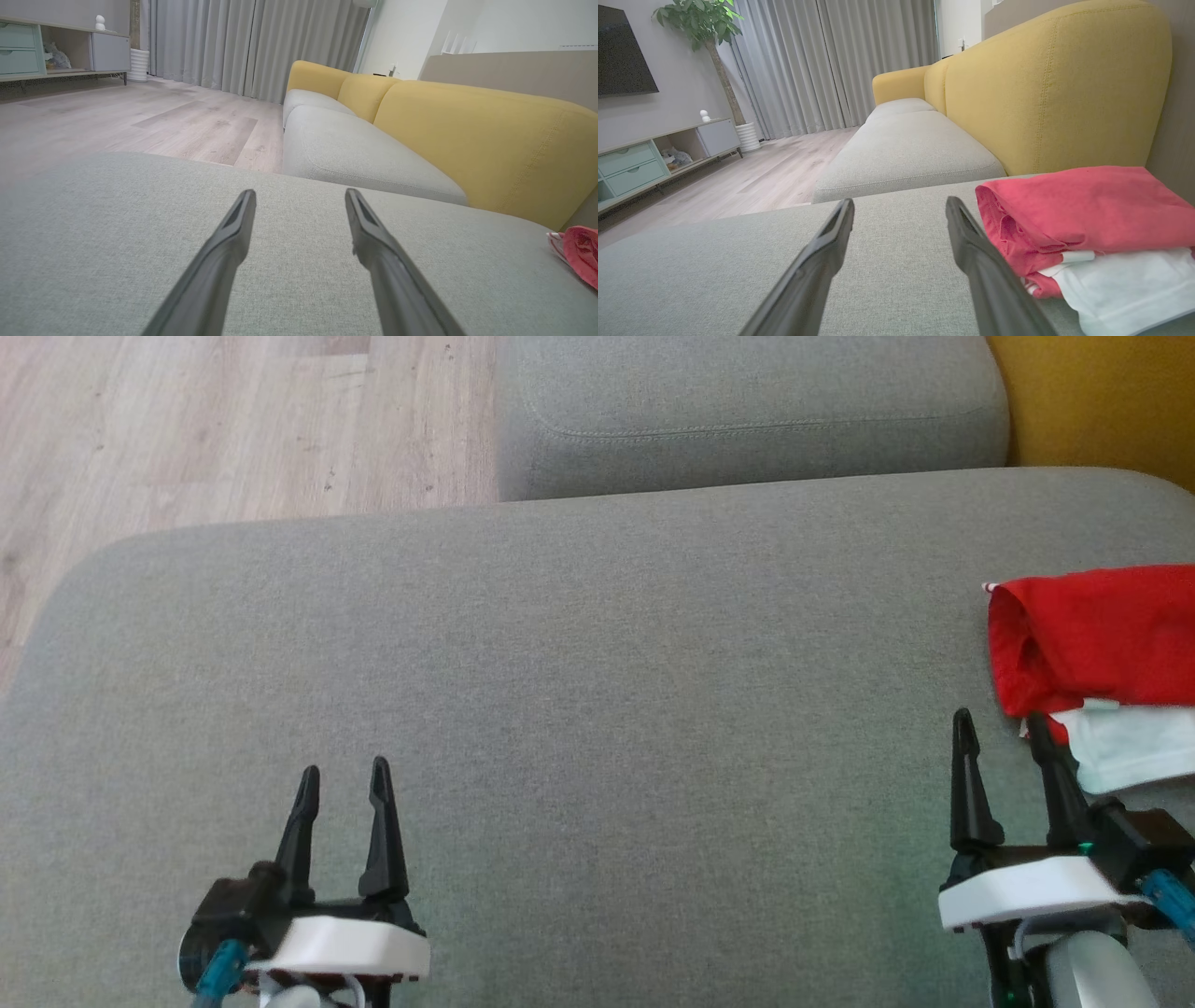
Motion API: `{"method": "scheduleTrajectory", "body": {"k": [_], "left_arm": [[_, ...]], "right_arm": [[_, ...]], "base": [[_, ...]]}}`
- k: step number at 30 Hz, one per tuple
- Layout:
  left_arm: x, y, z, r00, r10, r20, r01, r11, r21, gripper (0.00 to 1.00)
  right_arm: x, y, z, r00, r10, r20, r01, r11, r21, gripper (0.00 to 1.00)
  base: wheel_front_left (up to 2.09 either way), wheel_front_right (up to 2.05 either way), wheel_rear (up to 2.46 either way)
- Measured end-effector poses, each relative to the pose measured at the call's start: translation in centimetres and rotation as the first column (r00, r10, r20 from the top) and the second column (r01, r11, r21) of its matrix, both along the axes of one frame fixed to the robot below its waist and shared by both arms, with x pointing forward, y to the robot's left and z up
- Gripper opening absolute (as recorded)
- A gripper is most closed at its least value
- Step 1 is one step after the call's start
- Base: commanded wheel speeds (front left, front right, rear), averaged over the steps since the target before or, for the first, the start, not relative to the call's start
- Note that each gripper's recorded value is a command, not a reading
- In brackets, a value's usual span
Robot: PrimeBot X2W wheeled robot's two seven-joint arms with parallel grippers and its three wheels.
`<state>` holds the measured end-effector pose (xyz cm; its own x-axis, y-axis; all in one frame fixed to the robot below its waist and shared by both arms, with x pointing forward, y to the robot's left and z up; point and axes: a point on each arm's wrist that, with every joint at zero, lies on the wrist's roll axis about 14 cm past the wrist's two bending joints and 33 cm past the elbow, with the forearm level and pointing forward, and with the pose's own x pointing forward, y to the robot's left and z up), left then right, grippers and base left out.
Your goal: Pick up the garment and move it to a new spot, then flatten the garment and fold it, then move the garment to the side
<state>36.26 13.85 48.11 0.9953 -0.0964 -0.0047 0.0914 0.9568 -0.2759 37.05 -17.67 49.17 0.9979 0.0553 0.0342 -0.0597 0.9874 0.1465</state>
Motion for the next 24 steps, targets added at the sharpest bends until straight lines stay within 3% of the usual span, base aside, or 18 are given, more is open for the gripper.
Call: {"method": "scheduleTrajectory", "body": {"k": [3,4,11,24], "left_arm": [[0.0,0.0,0.0,1.000,0.004,-0.003,-0.005,1.000,-0.024,1.00],[0.0,0.1,0.0,1.000,0.007,-0.004,-0.008,0.999,-0.037,0.00],[-1.9,0.4,-3.9,0.991,0.019,-0.133,-0.025,0.999,-0.045,0.00],[-1.7,0.9,-4.1,0.984,0.037,-0.173,-0.065,0.985,-0.162,0.00]], "right_arm": [[0.0,0.0,0.0,1.000,-0.001,0.000,0.001,1.000,0.000,1.00],[0.0,0.0,0.0,1.000,-0.001,-0.001,0.001,1.000,0.000,0.00],[-1.8,-0.2,-4.1,0.991,-0.009,-0.135,0.012,1.000,0.022,0.00],[-1.7,-0.7,-4.1,0.987,-0.036,-0.156,0.061,0.985,0.160,0.00]], "base": [[0.00,0.00,0.00],[0.00,0.00,0.00],[0.00,0.00,0.00],[0.00,0.00,0.00]]}}
